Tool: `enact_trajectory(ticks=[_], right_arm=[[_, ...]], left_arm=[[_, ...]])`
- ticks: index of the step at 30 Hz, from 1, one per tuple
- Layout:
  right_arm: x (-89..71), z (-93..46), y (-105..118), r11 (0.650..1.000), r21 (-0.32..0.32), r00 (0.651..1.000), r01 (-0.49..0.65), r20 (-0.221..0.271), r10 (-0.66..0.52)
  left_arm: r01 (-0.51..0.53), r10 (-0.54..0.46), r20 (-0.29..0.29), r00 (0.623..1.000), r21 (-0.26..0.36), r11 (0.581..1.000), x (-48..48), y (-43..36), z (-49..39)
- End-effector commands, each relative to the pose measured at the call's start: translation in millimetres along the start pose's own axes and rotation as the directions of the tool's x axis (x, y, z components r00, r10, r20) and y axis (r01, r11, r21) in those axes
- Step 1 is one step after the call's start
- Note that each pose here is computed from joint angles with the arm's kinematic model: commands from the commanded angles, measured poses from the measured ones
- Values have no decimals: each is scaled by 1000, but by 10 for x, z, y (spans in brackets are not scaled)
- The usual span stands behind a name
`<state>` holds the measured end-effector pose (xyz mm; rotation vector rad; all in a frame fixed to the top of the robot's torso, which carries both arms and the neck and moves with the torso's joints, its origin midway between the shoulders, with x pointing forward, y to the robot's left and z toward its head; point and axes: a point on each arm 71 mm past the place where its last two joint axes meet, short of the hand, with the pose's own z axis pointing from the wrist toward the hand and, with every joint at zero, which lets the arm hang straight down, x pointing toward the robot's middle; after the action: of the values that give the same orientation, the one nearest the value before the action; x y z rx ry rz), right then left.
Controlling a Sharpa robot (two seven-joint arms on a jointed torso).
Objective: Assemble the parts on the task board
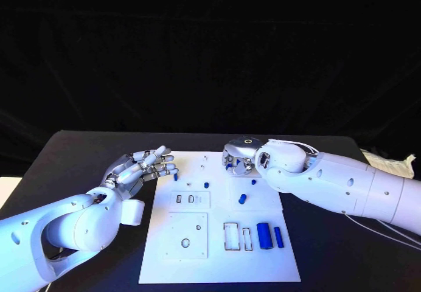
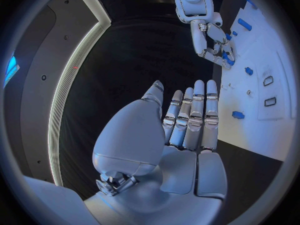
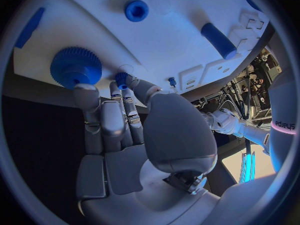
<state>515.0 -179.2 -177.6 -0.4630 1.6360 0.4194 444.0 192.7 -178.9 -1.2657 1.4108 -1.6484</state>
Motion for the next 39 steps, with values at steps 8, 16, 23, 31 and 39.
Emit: enact_trajectory(ticks=[8, 16, 23, 31, 39], right_arm=[[-133, 21, 112, 999, -11, 982, -43, 181, 44], [-177, 64, 191, 998, -16, 973, -54, 224, 57], [-187, 130, 244, 998, -20, 968, -56, 244, 59], [-176, 232, 302, 999, -18, 966, -46, 254, 49], [-134, 318, 324, 999, -11, 972, -32, 233, 34]], left_arm=[[10, -10, -18, 1000, 2, 1000, 24, -8, 5], [10, -10, -18, 1000, 2, 1000, 25, -11, -1], [11, -11, -20, 1000, 1, 1000, 35, -10, -4], [12, -12, -23, 1000, 1, 1000, 44, -11, -7], [13, -13, -25, 1000, 1, 1000, 51, -11, -9]])
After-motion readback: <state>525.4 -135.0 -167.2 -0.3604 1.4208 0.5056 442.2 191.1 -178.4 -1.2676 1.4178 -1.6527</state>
